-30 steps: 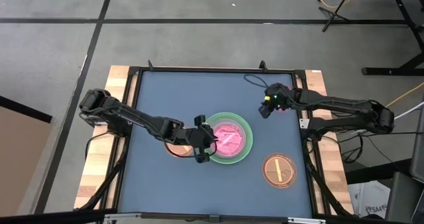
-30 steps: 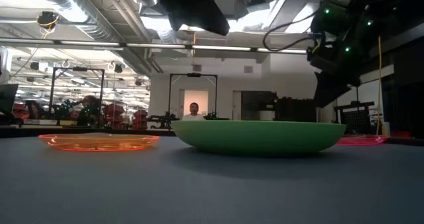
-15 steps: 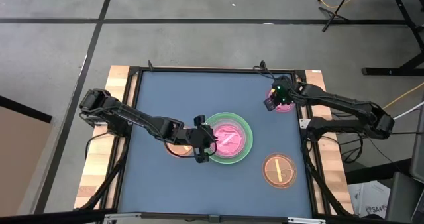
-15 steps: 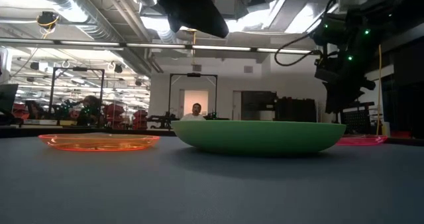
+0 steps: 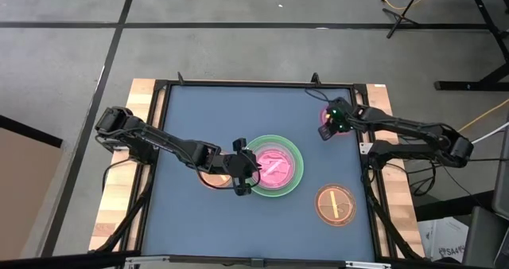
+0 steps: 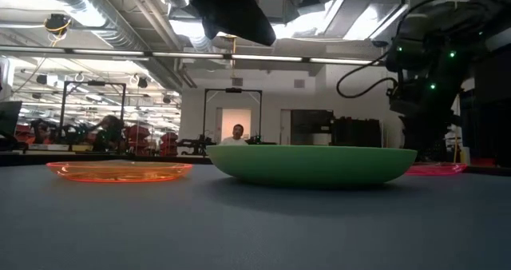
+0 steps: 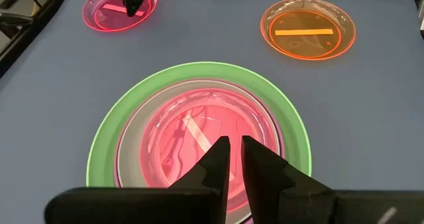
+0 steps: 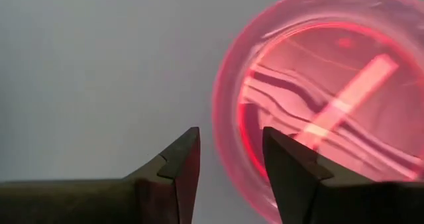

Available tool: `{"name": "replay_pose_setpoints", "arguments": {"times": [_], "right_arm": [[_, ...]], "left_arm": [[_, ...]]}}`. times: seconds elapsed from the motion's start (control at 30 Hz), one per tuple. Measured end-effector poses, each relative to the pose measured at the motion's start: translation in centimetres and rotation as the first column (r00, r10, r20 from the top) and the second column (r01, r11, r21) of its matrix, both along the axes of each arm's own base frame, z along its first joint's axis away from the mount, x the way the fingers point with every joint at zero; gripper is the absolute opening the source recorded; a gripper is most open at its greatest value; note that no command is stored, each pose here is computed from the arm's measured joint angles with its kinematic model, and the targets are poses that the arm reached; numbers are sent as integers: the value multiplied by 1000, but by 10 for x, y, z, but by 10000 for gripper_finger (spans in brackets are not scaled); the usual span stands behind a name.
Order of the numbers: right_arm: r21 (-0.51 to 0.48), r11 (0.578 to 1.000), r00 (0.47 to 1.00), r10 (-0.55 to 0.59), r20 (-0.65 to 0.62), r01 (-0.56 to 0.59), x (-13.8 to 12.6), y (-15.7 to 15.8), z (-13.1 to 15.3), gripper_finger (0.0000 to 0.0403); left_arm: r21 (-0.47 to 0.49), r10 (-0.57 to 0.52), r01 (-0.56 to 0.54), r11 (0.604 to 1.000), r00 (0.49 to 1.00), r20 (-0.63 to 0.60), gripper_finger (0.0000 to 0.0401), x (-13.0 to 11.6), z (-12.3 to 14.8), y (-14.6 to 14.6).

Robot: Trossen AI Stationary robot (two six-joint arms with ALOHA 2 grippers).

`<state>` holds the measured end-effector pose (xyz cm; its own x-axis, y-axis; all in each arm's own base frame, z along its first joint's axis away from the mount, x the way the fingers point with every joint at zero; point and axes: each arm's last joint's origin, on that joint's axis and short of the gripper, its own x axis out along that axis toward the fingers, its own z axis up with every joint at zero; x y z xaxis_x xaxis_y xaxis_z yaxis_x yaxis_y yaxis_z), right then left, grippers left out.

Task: Stack plastic plates
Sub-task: Stack the light pink plate on top of the light pink plate

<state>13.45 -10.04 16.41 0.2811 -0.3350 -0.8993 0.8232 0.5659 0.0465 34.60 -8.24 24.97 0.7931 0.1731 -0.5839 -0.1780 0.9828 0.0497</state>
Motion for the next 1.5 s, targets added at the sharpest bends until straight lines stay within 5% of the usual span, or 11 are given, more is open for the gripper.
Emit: {"name": "replay_pose_setpoints", "arguments": {"times": [0.23,1.3,1.5], "right_arm": [[19,999,996,39,81,-41,2,1,-9,154],[13,998,993,65,-102,-64,6,-5,-32,154],[14,998,993,66,-98,-65,6,-5,-32,119]], "left_arm": [[0,1,-1,1000,1000,0,32,0,0,0],[-1,1,-1,1000,1000,0,32,0,0,0],[1,0,0,1000,1000,0,32,0,0,0]]}}
